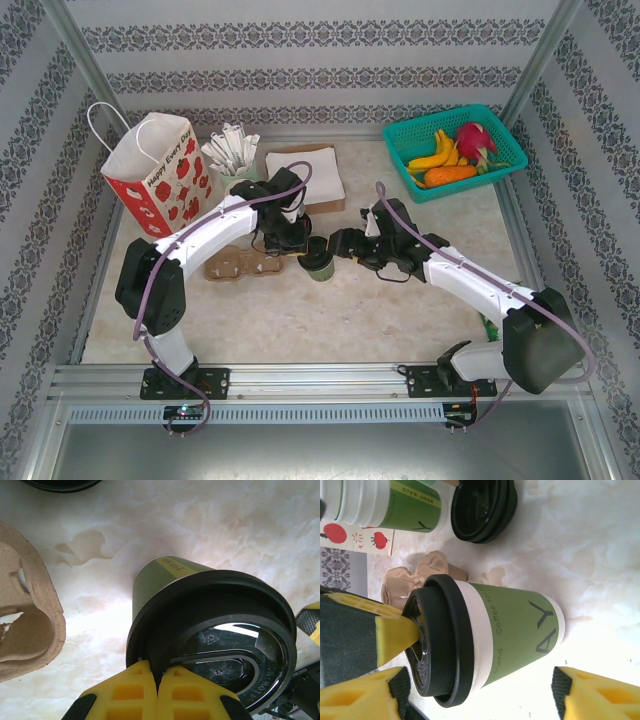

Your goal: Pack the takeout coffee

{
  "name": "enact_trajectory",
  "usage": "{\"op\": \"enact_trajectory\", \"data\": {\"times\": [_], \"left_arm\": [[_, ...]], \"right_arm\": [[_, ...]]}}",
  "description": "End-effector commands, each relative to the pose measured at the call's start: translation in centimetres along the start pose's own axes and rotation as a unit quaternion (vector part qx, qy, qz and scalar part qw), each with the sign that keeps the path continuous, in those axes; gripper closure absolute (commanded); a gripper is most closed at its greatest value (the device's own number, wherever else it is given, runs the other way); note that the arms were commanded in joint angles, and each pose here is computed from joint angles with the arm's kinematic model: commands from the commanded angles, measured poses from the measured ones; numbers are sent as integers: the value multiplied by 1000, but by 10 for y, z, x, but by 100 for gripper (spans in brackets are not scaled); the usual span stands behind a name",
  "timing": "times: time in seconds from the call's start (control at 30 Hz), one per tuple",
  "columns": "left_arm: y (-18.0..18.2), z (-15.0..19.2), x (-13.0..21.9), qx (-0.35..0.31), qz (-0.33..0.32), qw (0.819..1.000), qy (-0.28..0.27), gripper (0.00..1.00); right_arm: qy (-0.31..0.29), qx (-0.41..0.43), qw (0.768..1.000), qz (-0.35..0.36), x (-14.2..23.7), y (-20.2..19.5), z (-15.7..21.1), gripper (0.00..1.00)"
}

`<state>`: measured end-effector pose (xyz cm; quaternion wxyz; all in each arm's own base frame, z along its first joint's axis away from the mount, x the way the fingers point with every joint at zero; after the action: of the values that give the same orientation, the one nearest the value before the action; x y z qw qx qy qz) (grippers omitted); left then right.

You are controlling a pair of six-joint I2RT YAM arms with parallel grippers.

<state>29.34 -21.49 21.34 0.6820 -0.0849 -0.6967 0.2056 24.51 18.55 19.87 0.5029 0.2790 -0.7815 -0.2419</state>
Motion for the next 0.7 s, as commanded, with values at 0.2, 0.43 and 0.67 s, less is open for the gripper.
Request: {"op": "enact_trajectory", "data": {"times": [0.2, 0.43, 0.67], "left_arm": [[2, 4, -10, -6, -44, 999, 23, 100], [0, 4, -10, -8, -44, 999, 24, 100], [-3, 4, -9, -16, -45, 999, 27, 100]], "right_arm": [[24, -7, 1000, -2, -7, -3, 0, 46], [32, -12, 999, 6, -12, -7, 1, 60], [42, -21, 998, 29, -13, -8, 1, 60]]}}
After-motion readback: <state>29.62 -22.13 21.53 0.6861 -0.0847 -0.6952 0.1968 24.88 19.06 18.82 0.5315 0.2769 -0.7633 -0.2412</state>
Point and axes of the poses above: each hand's point on the last joint's axis, 136 mm out from that joint toward the fingers, its own x axis back along the fingers, its own y axis along the line the jaws close on, z = x × y, the point moved 9 cm from there along x, back along the fingers, and after that the axes turned 10 degrees about x, right-handed, at the moved point
